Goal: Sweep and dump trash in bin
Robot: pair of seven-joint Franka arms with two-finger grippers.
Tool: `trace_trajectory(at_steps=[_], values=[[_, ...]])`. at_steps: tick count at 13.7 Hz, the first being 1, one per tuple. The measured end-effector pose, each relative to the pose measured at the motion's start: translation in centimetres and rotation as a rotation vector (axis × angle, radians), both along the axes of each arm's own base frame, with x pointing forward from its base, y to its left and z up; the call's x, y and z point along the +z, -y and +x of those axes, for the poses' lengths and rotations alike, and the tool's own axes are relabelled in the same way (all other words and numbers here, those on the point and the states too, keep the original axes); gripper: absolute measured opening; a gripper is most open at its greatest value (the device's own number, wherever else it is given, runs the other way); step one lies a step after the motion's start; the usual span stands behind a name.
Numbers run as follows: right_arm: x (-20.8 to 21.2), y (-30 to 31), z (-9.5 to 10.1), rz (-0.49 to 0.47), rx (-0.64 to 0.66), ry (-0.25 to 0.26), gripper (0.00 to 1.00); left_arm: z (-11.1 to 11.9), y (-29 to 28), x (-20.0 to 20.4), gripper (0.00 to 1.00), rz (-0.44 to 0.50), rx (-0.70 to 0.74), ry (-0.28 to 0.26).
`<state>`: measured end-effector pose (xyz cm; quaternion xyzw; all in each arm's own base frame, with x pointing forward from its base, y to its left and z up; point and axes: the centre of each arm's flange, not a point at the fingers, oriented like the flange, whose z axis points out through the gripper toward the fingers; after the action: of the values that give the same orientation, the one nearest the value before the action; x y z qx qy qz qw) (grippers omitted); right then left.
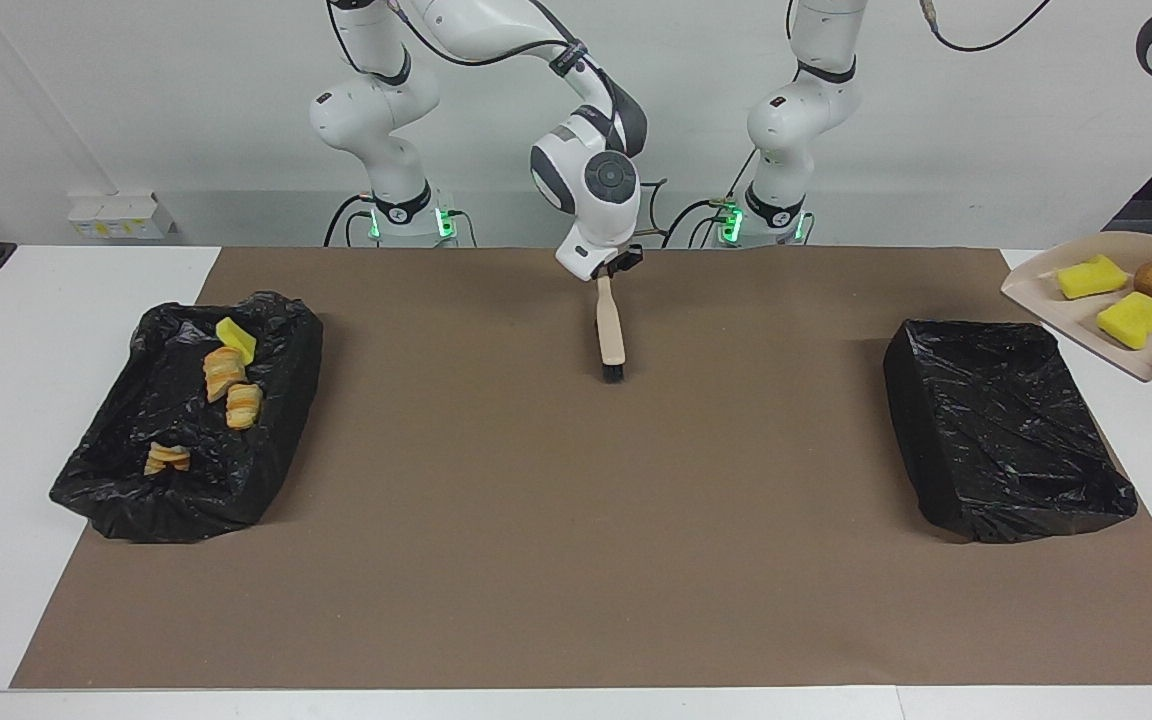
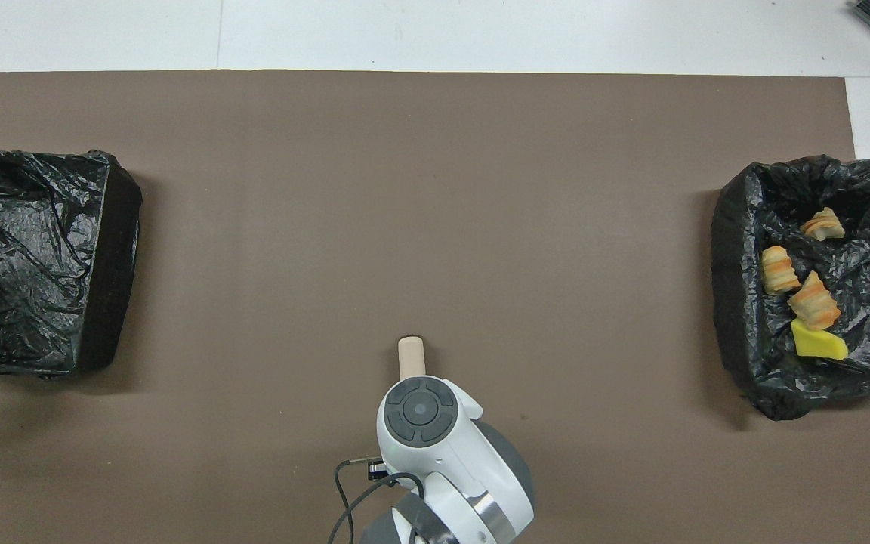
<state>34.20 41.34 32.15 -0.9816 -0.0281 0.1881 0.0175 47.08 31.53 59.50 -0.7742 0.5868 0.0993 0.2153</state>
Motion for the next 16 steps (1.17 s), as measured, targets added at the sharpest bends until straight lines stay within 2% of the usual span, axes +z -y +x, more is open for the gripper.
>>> trace_trajectory(at_steps=[3, 5, 7, 9, 12, 16], values=[[0.8, -0.6, -0.1, 0.003, 0.014, -0.001, 0.75, 0.7, -0.2, -1.3, 0.32, 0.037, -0.005, -0.043], [2.9, -0.9, 1.0, 0.001, 0.026, 0.004, 0.97, 1.2, -0.2, -2.0, 0.32, 0.077, 0.002, -0.071], [6.9, -0.1, 3.8, -0.005, 0.022, 0.025, 1.00, 1.8, 0.4, -2.4, 0.32, 0.090, -0.006, -0.081], [12.0, 2.6, 8.2, 0.000, 0.003, 0.065, 1.00, 2.0, 0.8, -2.4, 0.32, 0.094, -0.013, -0.084], [18.0, 8.7, 14.2, 0.063, 0.062, 0.127, 1.00, 2.0, 0.8, -2.4, 0.32, 0.101, -0.014, -0.089], [21.5, 18.9, 20.2, 0.065, 0.136, 0.217, 1.00, 2.0, 0.9, -2.5, 0.32, 0.108, -0.013, -0.103]])
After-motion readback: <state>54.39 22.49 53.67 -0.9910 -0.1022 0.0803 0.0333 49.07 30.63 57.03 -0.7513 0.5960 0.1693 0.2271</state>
